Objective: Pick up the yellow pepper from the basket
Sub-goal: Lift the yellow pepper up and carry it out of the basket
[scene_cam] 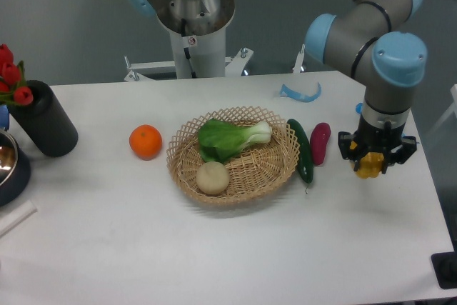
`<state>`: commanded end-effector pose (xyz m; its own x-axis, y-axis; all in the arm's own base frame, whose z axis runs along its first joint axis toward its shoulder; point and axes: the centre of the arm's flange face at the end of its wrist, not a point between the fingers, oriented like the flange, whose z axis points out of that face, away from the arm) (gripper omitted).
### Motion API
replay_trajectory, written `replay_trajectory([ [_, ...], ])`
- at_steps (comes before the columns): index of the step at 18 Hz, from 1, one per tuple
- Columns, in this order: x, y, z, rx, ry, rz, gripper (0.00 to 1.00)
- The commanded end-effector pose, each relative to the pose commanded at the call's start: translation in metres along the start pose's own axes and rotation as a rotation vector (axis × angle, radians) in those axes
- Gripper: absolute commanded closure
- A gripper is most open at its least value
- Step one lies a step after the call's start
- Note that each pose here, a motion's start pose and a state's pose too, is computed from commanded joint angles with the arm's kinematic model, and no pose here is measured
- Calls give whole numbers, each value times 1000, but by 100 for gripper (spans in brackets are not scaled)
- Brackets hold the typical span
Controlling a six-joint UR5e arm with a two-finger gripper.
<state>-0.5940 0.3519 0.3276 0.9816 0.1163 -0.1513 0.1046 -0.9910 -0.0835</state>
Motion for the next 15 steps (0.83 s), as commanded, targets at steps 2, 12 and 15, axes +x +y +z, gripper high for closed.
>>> replay_trajectory([
  [2, -15, 8, -2, -24, -6, -9, 68],
  [12, -52, 31, -12, -46, 13, 207, 67],
  [15, -52, 31, -8, -53, 16, 213, 67],
])
